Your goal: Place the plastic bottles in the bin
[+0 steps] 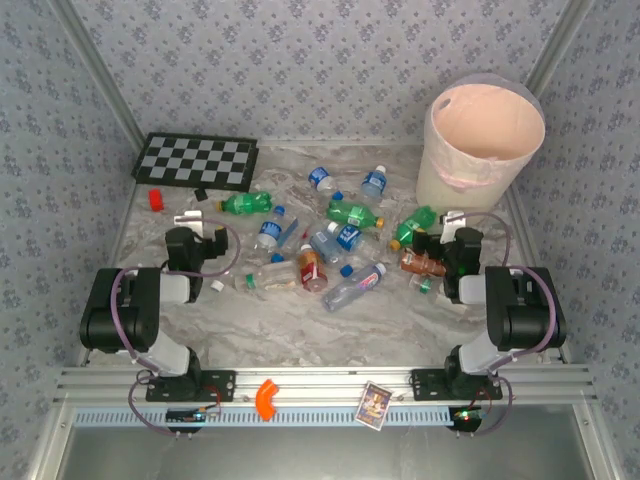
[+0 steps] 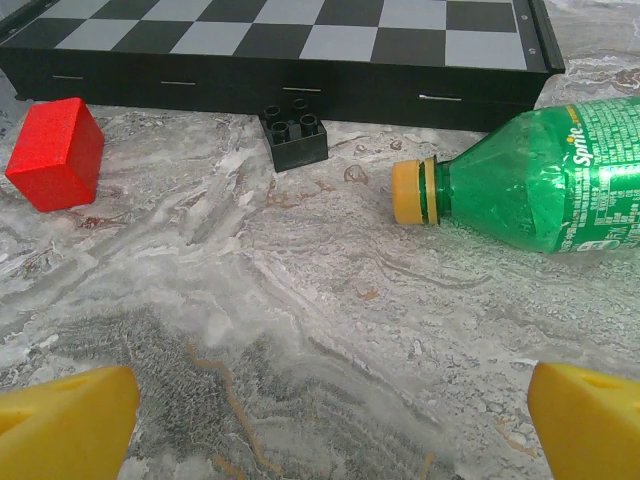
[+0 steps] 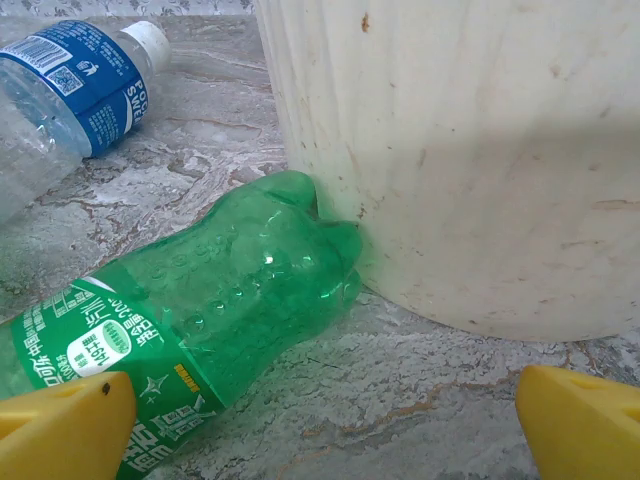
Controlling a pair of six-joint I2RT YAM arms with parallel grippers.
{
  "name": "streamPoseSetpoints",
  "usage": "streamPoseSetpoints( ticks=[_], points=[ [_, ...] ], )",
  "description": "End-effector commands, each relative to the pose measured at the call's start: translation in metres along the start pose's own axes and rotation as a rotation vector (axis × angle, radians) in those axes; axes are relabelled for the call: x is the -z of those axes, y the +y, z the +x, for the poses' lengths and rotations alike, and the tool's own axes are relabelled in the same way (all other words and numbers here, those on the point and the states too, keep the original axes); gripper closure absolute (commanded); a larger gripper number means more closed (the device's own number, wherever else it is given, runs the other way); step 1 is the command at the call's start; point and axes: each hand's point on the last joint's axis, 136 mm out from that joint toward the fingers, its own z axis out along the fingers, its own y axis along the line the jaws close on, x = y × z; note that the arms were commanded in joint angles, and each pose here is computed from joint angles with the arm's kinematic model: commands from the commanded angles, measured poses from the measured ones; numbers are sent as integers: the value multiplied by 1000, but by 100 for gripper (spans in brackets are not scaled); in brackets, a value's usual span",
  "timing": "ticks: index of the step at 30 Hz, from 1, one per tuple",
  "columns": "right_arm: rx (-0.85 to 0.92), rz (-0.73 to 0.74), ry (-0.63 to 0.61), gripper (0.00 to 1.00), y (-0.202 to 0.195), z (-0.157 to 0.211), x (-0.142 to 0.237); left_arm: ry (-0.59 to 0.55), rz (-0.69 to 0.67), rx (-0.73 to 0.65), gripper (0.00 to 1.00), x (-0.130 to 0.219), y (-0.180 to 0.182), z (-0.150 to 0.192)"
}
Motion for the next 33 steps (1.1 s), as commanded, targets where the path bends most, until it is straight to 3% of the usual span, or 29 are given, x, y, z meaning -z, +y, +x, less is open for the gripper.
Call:
streamPoseSetpoints(
  ticks=[1, 33],
  points=[
    [9, 15, -25, 1, -4, -10, 0, -36, 21, -7, 0, -1, -2, -13],
    [4, 12, -22, 1, -4, -9, -1, -30, 24, 6, 0, -3, -1, -14]
  ],
)
